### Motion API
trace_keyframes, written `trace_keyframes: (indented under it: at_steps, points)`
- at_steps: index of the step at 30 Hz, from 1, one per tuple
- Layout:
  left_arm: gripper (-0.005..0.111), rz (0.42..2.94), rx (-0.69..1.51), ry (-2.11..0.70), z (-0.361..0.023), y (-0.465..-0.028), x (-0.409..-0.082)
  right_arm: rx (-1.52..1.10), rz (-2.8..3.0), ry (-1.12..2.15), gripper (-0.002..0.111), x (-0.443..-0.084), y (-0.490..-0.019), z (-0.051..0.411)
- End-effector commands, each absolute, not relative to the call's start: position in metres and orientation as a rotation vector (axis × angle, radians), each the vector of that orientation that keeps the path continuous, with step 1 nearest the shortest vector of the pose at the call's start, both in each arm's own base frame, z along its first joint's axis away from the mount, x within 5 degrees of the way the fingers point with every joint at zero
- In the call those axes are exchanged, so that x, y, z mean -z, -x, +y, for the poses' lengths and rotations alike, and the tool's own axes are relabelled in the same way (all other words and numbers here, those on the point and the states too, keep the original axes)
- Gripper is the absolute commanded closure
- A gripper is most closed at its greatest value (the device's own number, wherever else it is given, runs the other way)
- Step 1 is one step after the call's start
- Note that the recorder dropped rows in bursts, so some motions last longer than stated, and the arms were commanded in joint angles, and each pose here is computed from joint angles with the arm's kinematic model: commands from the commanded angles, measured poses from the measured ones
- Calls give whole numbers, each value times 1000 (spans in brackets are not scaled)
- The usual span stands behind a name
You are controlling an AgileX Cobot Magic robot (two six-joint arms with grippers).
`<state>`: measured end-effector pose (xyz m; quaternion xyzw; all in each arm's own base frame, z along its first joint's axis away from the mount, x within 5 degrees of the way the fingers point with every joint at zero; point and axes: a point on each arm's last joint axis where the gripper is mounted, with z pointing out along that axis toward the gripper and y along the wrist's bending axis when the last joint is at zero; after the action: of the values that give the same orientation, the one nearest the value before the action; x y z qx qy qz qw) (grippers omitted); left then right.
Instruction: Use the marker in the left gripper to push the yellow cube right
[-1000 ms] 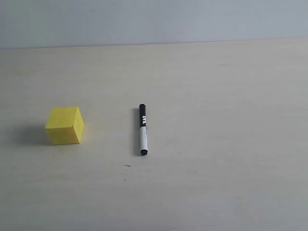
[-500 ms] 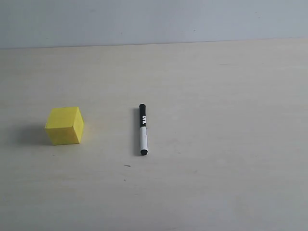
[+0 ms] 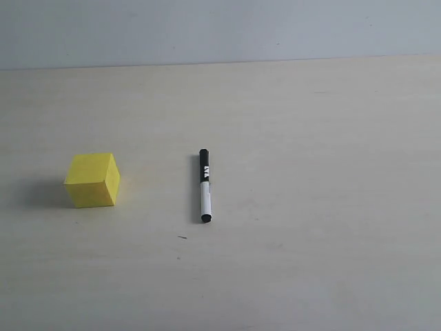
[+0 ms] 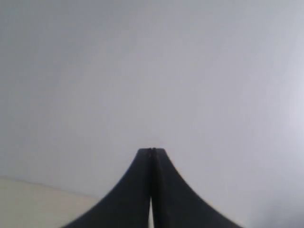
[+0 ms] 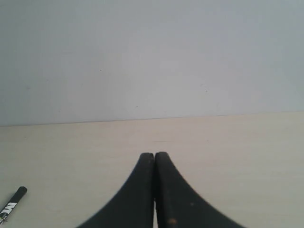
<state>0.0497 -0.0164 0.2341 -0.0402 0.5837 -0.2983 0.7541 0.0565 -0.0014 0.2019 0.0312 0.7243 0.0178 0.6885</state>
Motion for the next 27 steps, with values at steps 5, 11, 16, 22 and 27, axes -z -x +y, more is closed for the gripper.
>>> trace_keyframes:
  at_steps: [5,11,16,22,27]
  points:
    - [106,922,749,61,-14,-34,-262,-36,1616,-64,108,-201,-56,-1]
    - [106,974,687,-52,-22,-39,-260,-36,1616,-64,108,-201,-56,-1]
    - [106,1098,715,-44,-29,-57,-254,-36,1616,-64,108,-201,-56,-1]
    - [106,1230,703,-41,-37,-83,-260,-36,1616,-64,108,-201,-56,-1]
    - [106,1373,640,-112,-53,-124,-291,-38,1616,-66,108,-201,-56,-1]
